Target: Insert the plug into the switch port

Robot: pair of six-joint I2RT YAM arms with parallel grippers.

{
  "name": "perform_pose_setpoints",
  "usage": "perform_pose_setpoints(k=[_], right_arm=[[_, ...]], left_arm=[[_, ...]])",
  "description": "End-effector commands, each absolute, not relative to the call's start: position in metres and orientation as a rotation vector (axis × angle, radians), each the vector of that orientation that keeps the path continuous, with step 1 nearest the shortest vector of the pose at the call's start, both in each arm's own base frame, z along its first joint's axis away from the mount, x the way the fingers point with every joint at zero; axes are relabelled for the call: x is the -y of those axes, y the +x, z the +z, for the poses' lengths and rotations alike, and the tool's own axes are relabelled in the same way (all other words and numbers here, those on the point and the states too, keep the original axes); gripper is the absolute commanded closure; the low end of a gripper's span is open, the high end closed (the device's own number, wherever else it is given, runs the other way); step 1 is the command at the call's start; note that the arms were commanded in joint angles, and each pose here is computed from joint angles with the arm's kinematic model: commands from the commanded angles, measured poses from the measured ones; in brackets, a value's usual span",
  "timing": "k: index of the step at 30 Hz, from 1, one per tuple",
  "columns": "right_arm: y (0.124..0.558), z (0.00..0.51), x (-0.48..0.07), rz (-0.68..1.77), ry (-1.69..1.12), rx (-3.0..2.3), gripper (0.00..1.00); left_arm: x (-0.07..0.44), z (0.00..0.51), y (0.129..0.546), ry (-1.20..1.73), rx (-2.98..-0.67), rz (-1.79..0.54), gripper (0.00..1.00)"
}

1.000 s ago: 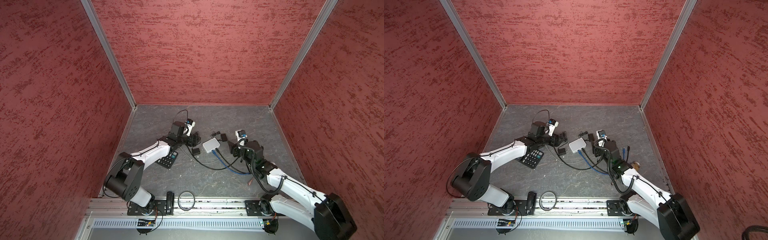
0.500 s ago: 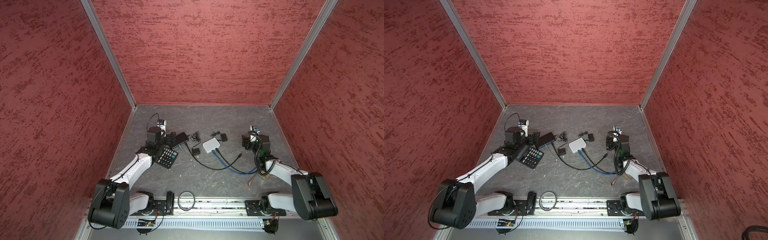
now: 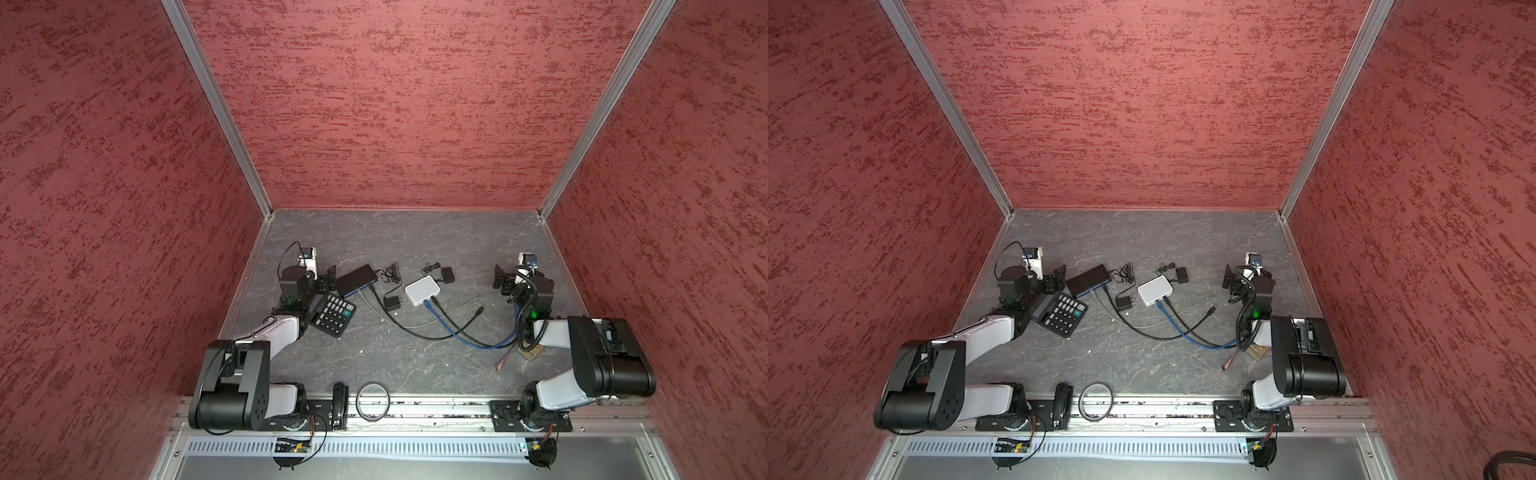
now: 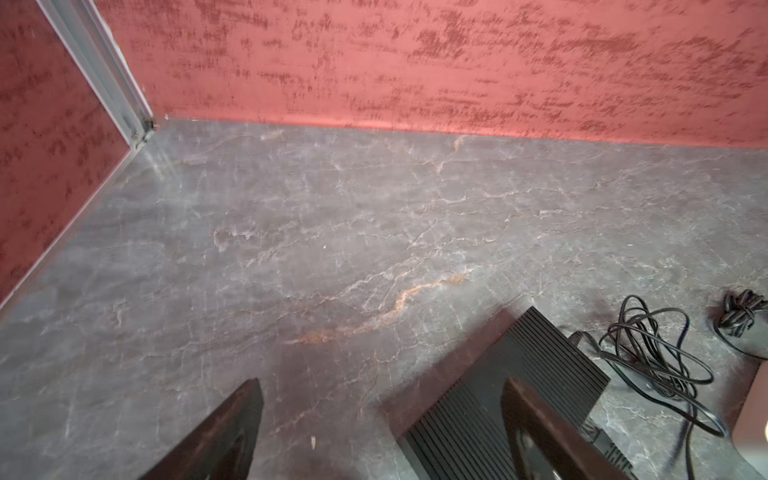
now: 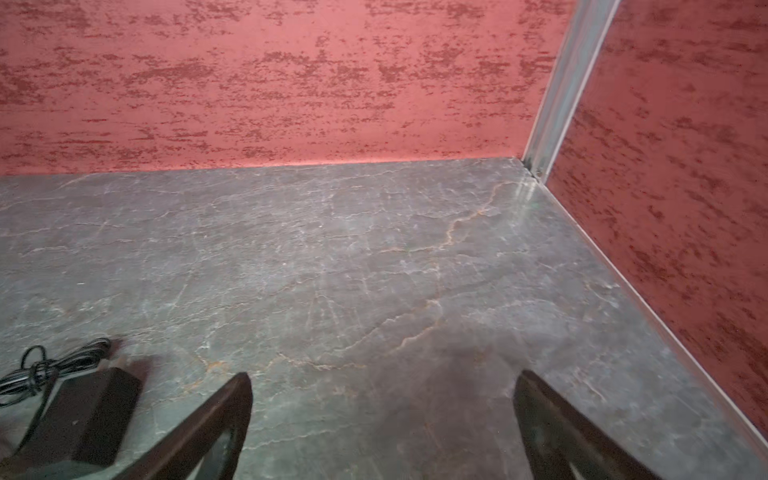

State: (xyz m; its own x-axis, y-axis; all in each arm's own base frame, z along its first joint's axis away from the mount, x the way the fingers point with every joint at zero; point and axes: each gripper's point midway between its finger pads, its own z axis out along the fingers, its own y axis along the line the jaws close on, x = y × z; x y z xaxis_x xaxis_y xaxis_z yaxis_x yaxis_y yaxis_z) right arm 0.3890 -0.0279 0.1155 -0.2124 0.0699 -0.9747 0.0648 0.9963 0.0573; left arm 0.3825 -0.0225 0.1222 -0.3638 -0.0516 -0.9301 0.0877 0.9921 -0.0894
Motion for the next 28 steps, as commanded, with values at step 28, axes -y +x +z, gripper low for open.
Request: perform_pose_setpoints(k=[28], right_arm=[[0.382,0.137,0.025,0.035,0.108,-1.655,0.01]], left_arm=[[-0.010,0.113,0.401,-0.093,-1.833,-0.067,0.00]])
